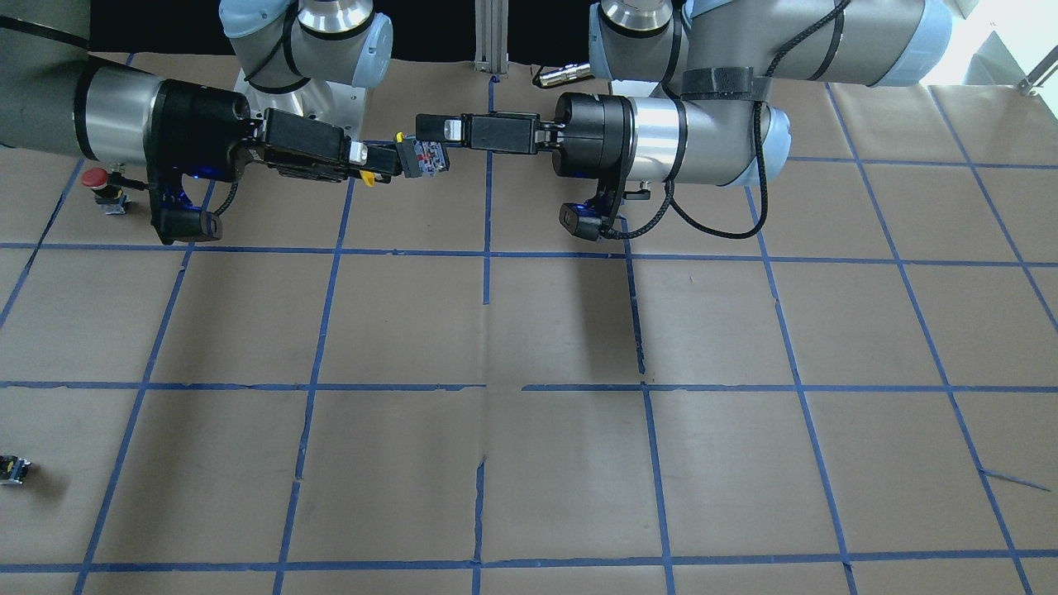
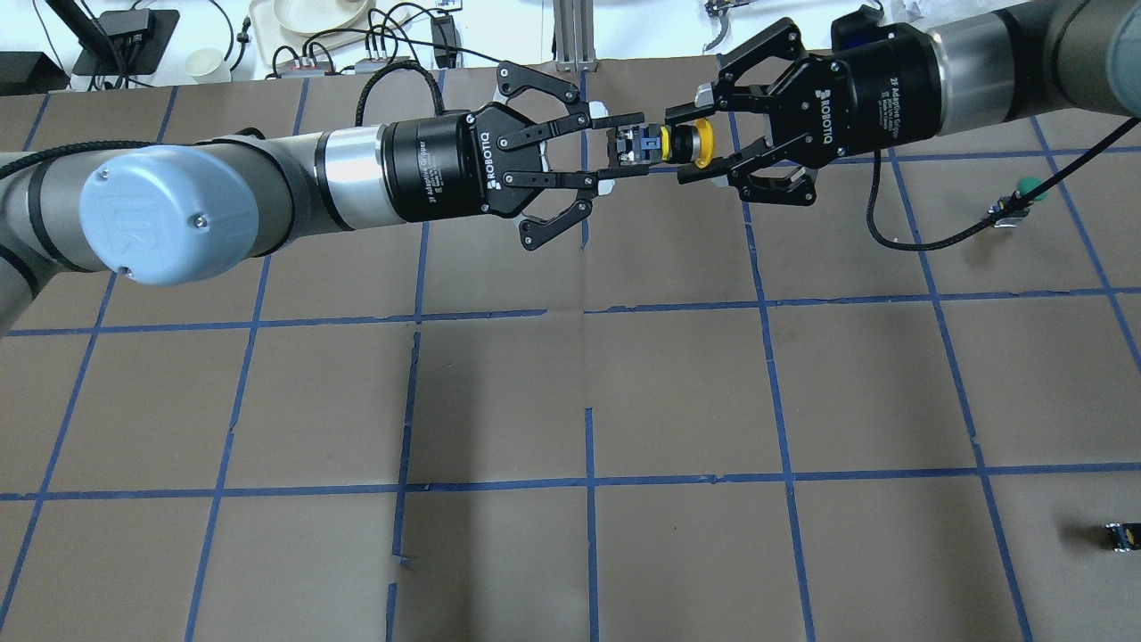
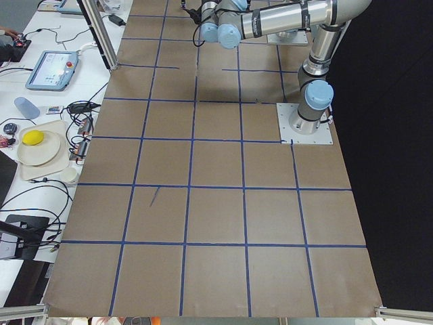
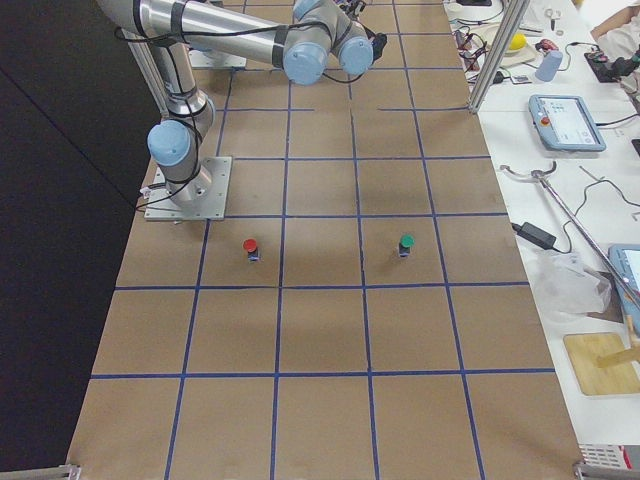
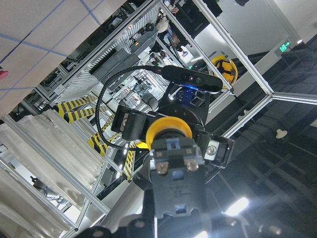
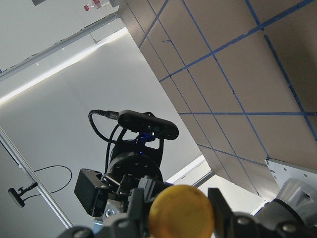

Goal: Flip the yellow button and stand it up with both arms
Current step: 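Close the right gripper on the button and open the left gripper, then carry the button away with the right gripper while the left arm withdraws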

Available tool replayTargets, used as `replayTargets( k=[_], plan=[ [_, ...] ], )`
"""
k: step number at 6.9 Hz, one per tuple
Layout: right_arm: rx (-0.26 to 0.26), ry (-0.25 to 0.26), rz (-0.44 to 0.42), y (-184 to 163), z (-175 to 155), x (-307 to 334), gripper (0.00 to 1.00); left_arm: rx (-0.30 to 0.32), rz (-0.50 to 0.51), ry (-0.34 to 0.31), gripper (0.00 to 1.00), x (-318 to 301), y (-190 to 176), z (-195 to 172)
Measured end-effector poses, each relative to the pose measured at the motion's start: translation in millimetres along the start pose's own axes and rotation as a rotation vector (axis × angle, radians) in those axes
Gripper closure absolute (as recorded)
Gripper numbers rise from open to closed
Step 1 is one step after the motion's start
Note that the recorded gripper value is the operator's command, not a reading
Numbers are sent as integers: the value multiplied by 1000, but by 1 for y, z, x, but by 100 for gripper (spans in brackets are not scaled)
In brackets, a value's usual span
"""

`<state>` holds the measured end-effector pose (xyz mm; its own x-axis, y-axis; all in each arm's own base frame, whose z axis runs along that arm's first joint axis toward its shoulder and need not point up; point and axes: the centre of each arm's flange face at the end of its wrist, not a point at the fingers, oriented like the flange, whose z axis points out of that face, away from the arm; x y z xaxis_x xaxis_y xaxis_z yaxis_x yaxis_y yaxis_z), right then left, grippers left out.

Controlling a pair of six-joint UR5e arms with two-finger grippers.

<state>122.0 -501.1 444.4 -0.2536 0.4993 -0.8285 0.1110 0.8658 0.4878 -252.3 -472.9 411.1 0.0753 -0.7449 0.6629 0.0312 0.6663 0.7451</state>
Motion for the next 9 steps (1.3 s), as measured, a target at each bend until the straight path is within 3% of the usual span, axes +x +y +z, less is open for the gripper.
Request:
replayTargets(
  k=[1, 2, 7, 8, 9],
  plan=[
    [1, 0, -2, 0, 0, -1, 81, 0, 1, 0, 76, 0, 0, 0],
    [2, 1, -4, 0, -1, -2, 81, 0, 2, 1, 1, 1, 1, 0],
    [22, -7, -29, 1, -9, -12, 82, 1, -30, 0, 0, 4, 3, -1],
    [33, 8, -41, -1, -16, -13, 82, 2, -26, -4, 0, 6, 4, -2],
    [58, 69, -82, -5, -30, -14, 82, 8, -14, -21, 1, 9, 4, -6]
  ],
)
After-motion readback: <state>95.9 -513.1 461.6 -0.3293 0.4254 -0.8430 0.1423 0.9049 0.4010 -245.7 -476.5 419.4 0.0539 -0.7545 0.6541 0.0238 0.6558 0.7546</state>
